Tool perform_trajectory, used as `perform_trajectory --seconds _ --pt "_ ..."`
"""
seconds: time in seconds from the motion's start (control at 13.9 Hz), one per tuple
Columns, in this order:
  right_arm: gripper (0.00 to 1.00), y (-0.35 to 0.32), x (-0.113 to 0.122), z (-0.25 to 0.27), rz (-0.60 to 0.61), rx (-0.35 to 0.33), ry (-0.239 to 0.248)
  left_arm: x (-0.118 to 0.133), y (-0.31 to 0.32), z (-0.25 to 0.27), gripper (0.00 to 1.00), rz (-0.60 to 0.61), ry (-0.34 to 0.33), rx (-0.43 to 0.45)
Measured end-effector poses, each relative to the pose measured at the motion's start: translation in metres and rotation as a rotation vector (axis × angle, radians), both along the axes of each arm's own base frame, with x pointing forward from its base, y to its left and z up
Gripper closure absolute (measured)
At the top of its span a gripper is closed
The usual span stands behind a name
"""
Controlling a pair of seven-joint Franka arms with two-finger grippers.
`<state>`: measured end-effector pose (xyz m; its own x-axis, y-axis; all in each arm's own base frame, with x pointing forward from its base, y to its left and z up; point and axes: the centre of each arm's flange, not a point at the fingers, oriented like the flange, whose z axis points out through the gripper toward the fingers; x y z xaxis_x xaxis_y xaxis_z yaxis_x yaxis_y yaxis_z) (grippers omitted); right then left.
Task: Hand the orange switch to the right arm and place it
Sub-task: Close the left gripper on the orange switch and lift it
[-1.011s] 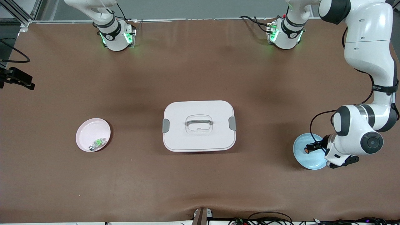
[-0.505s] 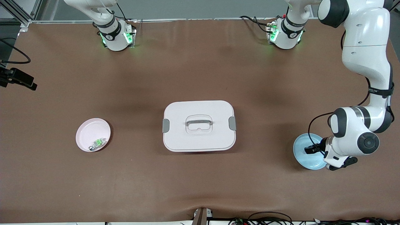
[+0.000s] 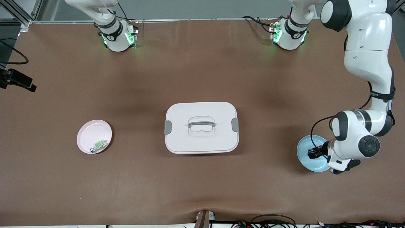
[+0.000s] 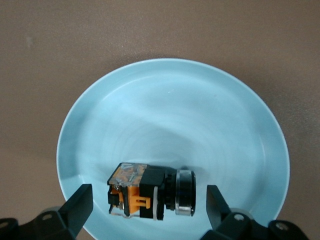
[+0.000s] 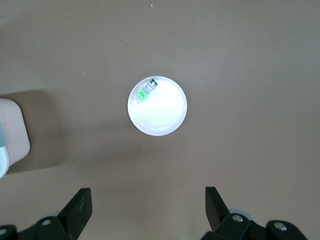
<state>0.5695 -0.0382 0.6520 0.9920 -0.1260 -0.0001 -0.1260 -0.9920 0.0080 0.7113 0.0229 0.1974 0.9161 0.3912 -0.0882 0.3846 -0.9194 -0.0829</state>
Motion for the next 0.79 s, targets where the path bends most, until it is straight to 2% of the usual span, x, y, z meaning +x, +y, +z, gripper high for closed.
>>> perform_trajectory --seconds 0.29,0.79 --pt "0.00 0.001 0.002 0.003 0.002 0.001 -0.021 0.002 0.000 -0.002 0.00 -0.001 -0.018 0.000" --pt "0.00 0.000 0.002 0.003 0.000 0.001 -0.023 -0.006 0.000 -0.015 0.00 0.000 0.009 -0.001"
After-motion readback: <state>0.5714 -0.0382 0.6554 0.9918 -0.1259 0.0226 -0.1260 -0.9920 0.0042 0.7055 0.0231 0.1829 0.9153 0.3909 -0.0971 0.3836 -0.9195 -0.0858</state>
